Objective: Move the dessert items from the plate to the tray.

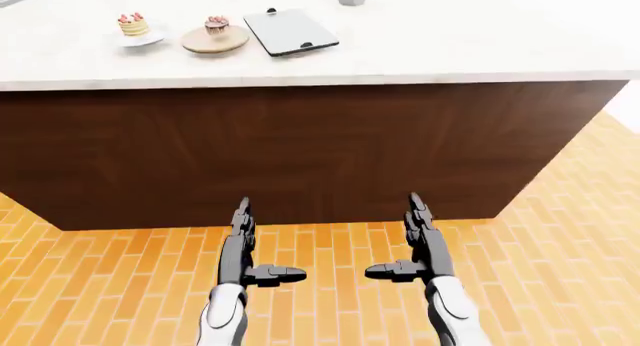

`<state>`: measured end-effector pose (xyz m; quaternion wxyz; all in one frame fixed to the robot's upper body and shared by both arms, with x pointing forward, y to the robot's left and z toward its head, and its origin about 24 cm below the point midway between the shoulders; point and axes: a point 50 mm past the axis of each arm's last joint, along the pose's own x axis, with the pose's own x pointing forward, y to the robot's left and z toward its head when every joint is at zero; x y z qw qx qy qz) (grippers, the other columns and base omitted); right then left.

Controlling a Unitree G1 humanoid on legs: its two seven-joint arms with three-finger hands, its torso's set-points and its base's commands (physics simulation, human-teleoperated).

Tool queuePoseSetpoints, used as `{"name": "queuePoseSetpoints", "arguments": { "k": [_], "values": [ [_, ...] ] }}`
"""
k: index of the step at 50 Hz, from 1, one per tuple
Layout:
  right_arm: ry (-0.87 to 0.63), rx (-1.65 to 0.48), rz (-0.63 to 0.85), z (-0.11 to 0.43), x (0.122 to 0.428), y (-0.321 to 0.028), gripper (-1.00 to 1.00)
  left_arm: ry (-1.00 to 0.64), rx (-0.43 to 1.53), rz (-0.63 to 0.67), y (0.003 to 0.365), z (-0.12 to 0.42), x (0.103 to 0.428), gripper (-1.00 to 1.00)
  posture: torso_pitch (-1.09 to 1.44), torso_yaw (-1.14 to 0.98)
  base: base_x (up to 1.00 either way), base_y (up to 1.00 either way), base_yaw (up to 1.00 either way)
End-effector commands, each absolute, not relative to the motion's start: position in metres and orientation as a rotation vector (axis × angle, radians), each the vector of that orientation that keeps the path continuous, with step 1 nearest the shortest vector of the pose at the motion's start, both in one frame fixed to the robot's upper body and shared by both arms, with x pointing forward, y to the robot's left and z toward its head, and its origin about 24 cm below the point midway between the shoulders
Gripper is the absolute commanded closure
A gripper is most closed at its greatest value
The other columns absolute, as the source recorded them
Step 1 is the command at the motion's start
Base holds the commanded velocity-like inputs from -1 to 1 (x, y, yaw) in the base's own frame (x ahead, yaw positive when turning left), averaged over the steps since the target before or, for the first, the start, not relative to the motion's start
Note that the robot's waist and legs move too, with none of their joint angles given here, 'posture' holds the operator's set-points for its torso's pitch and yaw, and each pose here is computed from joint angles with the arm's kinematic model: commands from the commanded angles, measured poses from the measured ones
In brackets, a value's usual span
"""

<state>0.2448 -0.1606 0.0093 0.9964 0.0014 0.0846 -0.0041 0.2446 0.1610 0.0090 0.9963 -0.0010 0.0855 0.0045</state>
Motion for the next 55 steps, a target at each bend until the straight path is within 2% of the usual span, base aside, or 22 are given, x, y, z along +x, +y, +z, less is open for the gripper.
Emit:
{"name": "queuePoseSetpoints", "arguments": {
  "k": [1,10,26,48,55],
  "values": [
    [-0.001,-0.009,-0.010,0.042,0.251,-0.164,-1.00,-0.007,0.003,-0.008,0.160,0.051,0.249,-1.00,0.00,0.00,0.00,0.00,0.00],
    [-0.021,-0.031,-0.008,0.057,0.254,-0.165,-1.00,-0.018,0.016,-0.014,0.162,0.072,0.253,-1.00,0.00,0.00,0.00,0.00,0.00],
    [-0.081,-0.071,0.075,0.145,0.262,-0.168,-1.00,-0.062,0.022,-0.040,0.180,0.178,0.255,-1.00,0.00,0.00,0.00,0.10,0.00],
    [-0.142,-0.117,0.145,0.191,0.265,-0.165,-1.00,-0.100,0.040,-0.058,0.186,0.230,0.257,-1.00,0.00,0.00,0.22,0.59,0.00],
    [-0.156,-0.110,0.143,0.195,0.266,-0.168,-1.00,-0.099,0.053,-0.066,0.183,0.231,0.258,-1.00,0.00,0.00,0.00,0.00,0.96]
  ]
}}
